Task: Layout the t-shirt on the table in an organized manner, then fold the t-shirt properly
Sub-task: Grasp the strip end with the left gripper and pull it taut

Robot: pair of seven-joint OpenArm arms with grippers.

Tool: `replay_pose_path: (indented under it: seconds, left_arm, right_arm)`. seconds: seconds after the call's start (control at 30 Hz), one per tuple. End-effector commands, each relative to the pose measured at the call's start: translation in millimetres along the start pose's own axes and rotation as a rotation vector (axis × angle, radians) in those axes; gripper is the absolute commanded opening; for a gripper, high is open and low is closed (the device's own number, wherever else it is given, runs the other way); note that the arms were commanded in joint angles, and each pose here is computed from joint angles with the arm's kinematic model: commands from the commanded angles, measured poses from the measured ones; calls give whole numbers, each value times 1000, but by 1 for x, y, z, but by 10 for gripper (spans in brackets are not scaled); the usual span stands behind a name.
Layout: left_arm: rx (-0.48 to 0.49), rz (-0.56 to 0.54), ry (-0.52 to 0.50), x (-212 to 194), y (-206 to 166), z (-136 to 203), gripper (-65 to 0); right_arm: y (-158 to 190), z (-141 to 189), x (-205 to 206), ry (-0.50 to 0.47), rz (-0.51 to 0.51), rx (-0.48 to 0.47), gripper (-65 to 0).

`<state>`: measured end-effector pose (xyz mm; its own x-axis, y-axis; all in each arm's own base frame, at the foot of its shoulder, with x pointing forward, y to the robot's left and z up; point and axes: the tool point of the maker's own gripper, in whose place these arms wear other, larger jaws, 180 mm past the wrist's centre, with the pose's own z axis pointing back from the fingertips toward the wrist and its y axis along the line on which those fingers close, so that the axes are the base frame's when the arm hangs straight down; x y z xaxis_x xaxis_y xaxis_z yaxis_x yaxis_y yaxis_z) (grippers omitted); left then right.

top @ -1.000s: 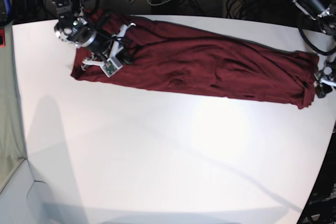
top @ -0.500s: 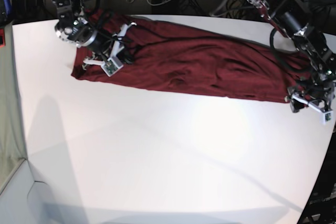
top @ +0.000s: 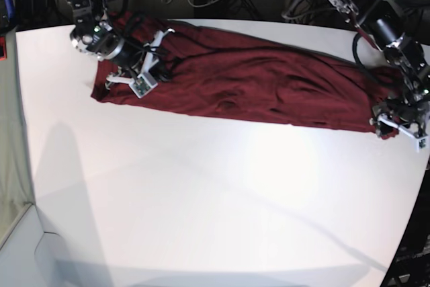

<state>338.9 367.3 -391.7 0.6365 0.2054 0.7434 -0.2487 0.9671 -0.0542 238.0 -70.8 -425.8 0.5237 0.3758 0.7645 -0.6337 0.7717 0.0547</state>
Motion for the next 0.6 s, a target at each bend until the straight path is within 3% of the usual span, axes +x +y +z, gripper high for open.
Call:
replay_pose_path:
  seconds: [0.0, 0.33, 0.4, 0.5, 0.57]
  left_arm:
    - [7, -6, -53, 20, 5, 2, -214]
    - [-5, 10, -33, 10, 4, -3, -221]
    - [-7, 13, -37, 11, 4, -3, -279]
    - [-7, 13, -39, 12, 4, -3, -433]
    - [-6, 14, -40, 12, 5, -2, -490]
  right_arm:
    - [-4, 2, 2, -1, 15, -8, -650]
    - [-6, 3, 2, 0, 14, -13, -650]
    - [-7, 3, 3, -1, 15, -14, -650]
    - [-7, 3, 3, -1, 15, -14, -650]
    - [-7, 3, 3, -1, 15, -14, -650]
